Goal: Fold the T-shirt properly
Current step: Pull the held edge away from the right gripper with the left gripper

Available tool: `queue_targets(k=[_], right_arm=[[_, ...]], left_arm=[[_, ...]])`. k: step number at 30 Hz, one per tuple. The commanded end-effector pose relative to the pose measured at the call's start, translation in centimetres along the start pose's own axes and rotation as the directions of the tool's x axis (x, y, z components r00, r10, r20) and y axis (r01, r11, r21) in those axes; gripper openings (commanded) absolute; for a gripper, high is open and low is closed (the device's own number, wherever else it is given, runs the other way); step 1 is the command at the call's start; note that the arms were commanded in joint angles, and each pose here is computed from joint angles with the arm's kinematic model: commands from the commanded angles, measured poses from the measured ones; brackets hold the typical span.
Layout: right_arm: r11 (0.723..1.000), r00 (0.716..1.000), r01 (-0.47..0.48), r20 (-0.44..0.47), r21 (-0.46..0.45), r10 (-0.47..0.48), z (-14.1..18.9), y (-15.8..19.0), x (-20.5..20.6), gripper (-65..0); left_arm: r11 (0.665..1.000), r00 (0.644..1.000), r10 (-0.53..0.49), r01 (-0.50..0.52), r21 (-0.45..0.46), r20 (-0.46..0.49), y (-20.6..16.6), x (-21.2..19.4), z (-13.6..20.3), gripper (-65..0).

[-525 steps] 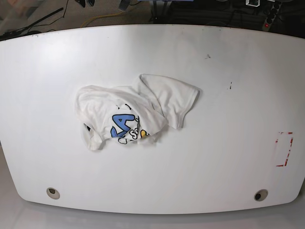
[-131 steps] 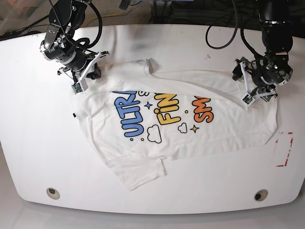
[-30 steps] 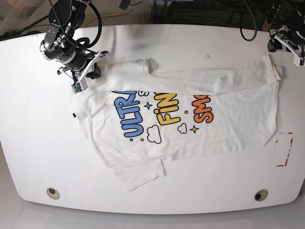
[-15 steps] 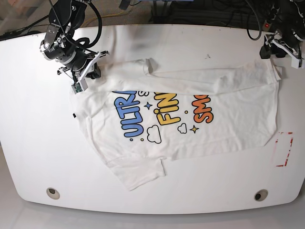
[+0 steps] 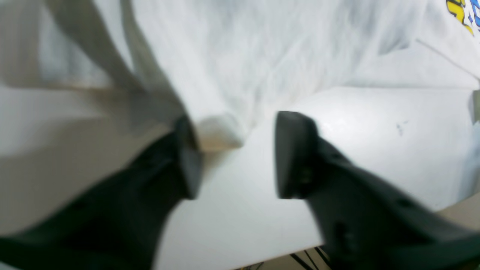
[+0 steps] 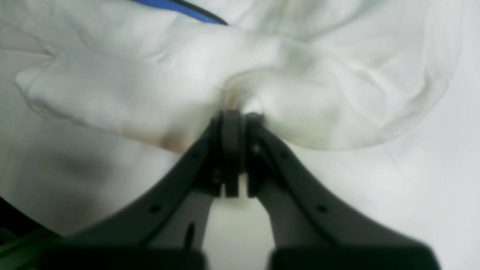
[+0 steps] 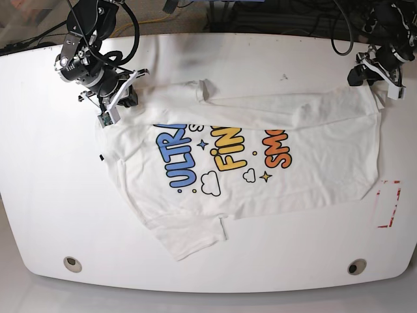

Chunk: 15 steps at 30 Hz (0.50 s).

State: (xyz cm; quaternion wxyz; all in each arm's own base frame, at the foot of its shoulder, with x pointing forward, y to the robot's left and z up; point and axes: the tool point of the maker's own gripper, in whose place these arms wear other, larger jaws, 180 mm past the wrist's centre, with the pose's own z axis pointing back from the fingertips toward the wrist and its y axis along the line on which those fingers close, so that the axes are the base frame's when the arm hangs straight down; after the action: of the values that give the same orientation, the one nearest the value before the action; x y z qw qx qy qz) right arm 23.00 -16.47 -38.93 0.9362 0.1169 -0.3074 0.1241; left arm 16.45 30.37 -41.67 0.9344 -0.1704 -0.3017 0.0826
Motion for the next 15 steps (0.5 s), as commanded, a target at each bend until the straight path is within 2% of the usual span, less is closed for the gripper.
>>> queue_targets(k=[1,3,5,15], right_arm=[[1.000,0.999,-0.013,0.040,-0.003,0.013,0.36,-0.12,1.13,-65.0],[1.000,0.999,-0.013,0.040,-0.003,0.013,0.36,-0.12,1.13,-65.0],[1.000,0.999,-0.013,0.040,-0.003,0.013,0.36,-0.12,1.13,-65.0],[1.000,0.999,-0.014,0.040,-0.004,0.014,0.38,-0.12,1.14,-65.0]], left_arm=[[0.999,0.997,-0.009,0.011,0.030,-0.081,0.64,-1.51,0.27,-49.3],[0.999,0.997,-0.009,0.011,0.030,-0.081,0.64,-1.51,0.27,-58.6],[0.999,0.997,-0.010,0.012,0.031,-0.081,0.68,-1.48,0.30,-64.7],[0.999,0.997,-0.016,0.019,0.035,-0.076,0.71,-1.21,0.43,-65.0]])
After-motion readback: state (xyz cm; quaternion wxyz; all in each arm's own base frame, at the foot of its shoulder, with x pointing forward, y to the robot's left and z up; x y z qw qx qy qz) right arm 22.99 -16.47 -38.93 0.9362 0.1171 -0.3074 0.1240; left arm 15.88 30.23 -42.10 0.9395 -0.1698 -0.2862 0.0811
